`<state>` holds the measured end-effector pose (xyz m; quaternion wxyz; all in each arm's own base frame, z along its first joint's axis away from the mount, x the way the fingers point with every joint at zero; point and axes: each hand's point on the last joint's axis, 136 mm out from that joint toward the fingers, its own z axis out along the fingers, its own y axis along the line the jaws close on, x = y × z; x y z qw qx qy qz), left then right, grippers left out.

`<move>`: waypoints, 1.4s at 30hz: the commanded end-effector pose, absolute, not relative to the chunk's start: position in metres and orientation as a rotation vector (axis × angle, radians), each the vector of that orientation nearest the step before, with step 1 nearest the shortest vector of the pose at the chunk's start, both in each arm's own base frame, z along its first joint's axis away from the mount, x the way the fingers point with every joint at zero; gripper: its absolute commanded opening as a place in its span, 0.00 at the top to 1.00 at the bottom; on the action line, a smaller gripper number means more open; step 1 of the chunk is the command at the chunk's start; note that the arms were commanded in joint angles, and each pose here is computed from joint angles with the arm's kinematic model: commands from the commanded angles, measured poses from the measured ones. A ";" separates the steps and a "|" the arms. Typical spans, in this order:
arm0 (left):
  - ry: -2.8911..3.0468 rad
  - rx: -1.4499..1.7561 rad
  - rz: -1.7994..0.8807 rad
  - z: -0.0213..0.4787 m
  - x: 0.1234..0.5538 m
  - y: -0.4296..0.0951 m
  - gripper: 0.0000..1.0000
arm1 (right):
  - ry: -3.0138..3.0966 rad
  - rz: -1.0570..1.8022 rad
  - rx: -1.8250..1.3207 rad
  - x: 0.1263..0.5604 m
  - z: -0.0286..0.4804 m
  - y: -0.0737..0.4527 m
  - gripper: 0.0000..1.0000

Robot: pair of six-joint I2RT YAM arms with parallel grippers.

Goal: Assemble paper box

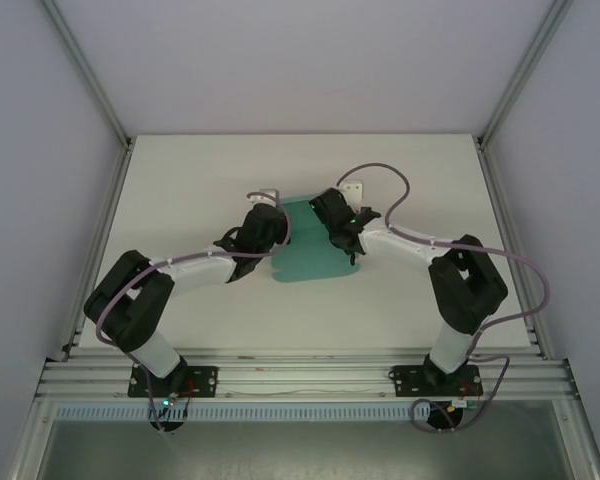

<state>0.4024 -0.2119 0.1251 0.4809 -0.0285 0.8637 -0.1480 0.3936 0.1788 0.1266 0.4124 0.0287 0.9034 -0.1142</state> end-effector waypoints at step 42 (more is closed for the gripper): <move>1.977 0.107 -0.364 0.135 0.403 -0.223 1.00 | 2.136 1.009 -0.609 0.319 0.184 0.208 0.31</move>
